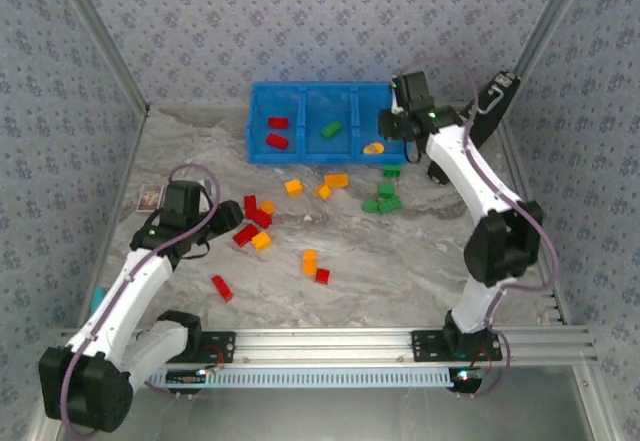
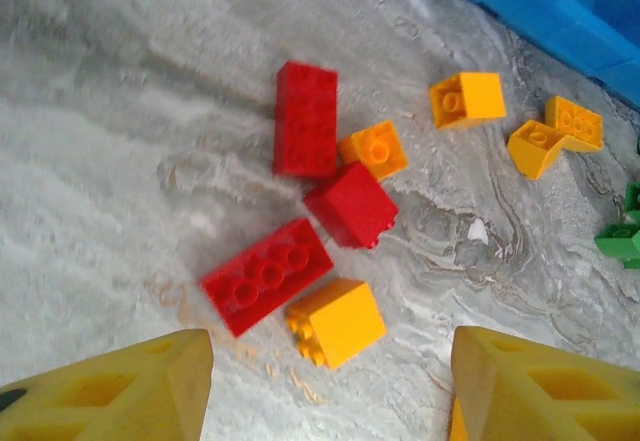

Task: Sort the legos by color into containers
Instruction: Place the lego in the container.

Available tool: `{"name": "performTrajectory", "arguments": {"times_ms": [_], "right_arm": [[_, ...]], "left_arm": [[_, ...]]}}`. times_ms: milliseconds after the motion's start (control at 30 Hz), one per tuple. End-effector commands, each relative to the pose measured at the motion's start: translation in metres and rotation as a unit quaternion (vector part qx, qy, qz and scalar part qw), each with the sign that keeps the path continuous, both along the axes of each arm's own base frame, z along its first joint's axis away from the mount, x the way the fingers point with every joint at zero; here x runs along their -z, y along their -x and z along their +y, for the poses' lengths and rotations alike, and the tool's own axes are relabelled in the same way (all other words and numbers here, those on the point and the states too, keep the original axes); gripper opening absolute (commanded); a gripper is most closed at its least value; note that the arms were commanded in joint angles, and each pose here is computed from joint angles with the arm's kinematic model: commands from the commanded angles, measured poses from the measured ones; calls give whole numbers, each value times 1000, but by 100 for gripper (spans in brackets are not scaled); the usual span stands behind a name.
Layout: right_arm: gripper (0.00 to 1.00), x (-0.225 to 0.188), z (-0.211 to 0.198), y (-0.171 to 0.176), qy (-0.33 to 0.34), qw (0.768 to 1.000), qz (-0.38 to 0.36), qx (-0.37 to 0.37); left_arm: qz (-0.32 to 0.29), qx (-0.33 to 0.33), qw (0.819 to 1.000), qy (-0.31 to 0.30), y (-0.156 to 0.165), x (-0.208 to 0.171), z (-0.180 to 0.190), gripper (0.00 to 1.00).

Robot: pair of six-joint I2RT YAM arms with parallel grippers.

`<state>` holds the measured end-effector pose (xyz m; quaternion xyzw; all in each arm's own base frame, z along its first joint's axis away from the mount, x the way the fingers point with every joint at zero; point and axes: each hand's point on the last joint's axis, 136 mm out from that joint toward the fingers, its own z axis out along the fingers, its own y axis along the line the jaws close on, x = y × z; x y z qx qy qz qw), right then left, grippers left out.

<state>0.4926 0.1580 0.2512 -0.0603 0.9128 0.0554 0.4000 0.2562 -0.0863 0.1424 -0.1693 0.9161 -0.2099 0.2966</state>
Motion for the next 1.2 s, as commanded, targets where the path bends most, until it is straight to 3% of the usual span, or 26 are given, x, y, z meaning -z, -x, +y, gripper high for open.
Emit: {"name": "performTrajectory", "arguments": {"times_ms": [0, 167, 367, 500, 700, 767, 900, 1000, 1167], "right_arm": [[14, -9, 37, -30, 27, 996, -44, -70], [14, 12, 85, -63, 33, 989, -78, -124], [16, 45, 125, -83, 42, 981, -90, -165], [19, 67, 144, -93, 61, 977, -88, -184], [25, 88, 164, -103, 74, 972, -88, -206], [32, 90, 165, -105, 70, 972, -88, -209], [64, 88, 168, -107, 65, 972, -91, -208], [81, 80, 169, -107, 54, 971, -99, -208], [85, 59, 174, -104, 31, 969, -118, -215]], "left_arm": [[42, -51, 997, 33, 25, 15, 6, 64], [75, -99, 991, 51, 44, 29, 13, 64], [172, -124, 976, 56, 67, 42, 11, 63], [256, -137, 954, 75, 93, 65, 2, 62], [296, -134, 945, 41, 113, 74, 7, 59], [308, -127, 942, 30, 118, 75, 8, 58], [328, -113, 938, 8, 130, 78, 13, 55], [340, -114, 933, 1, 134, 84, 14, 54], [343, -115, 932, -12, 133, 95, 17, 54]]}}
